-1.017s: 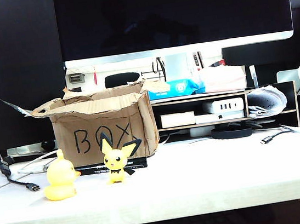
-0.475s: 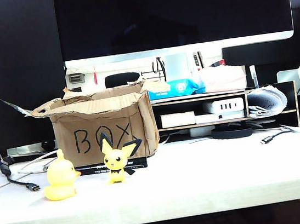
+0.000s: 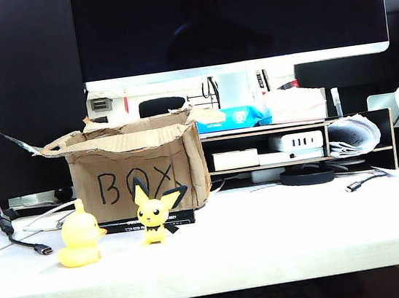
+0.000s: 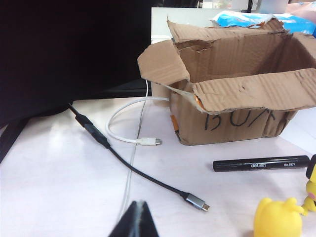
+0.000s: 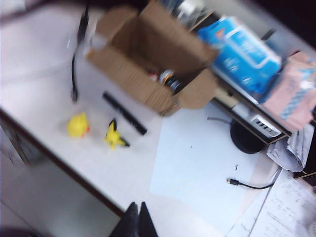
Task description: Put the doll that is least similar in color compared to the others into the paper box.
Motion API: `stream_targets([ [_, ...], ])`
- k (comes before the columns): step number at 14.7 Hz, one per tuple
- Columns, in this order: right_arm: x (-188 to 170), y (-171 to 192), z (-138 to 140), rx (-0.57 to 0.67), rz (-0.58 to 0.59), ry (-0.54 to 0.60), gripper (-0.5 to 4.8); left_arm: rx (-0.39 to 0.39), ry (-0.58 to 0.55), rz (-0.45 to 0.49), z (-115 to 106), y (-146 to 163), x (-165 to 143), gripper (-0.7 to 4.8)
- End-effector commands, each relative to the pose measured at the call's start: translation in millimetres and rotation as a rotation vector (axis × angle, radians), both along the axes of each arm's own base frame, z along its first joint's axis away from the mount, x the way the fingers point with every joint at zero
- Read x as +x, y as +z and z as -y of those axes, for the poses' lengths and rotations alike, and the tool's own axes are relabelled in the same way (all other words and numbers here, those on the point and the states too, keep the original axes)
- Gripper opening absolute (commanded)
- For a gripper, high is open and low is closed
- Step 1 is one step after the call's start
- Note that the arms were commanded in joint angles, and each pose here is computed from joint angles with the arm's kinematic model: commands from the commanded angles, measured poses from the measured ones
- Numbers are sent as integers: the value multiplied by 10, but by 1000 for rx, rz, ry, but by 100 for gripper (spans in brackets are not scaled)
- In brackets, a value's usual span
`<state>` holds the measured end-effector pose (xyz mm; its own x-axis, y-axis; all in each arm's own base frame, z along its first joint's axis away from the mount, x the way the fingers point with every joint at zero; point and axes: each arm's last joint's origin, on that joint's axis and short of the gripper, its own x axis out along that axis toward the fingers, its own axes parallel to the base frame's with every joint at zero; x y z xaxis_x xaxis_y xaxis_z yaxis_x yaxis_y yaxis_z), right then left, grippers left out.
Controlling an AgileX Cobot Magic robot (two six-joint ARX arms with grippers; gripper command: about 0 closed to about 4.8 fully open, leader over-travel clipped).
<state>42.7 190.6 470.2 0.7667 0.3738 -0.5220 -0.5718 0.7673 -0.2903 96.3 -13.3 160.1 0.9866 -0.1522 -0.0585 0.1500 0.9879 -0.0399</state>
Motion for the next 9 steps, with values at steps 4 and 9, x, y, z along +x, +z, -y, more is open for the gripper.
stream_targets([
  [4,251,350,1138,284,89,-410,-5,-3,1,14,-1,17,0,-5],
  [9,162,296,1863,388,220,-1012,-5,-1,3,15,-2,19,0,-5],
])
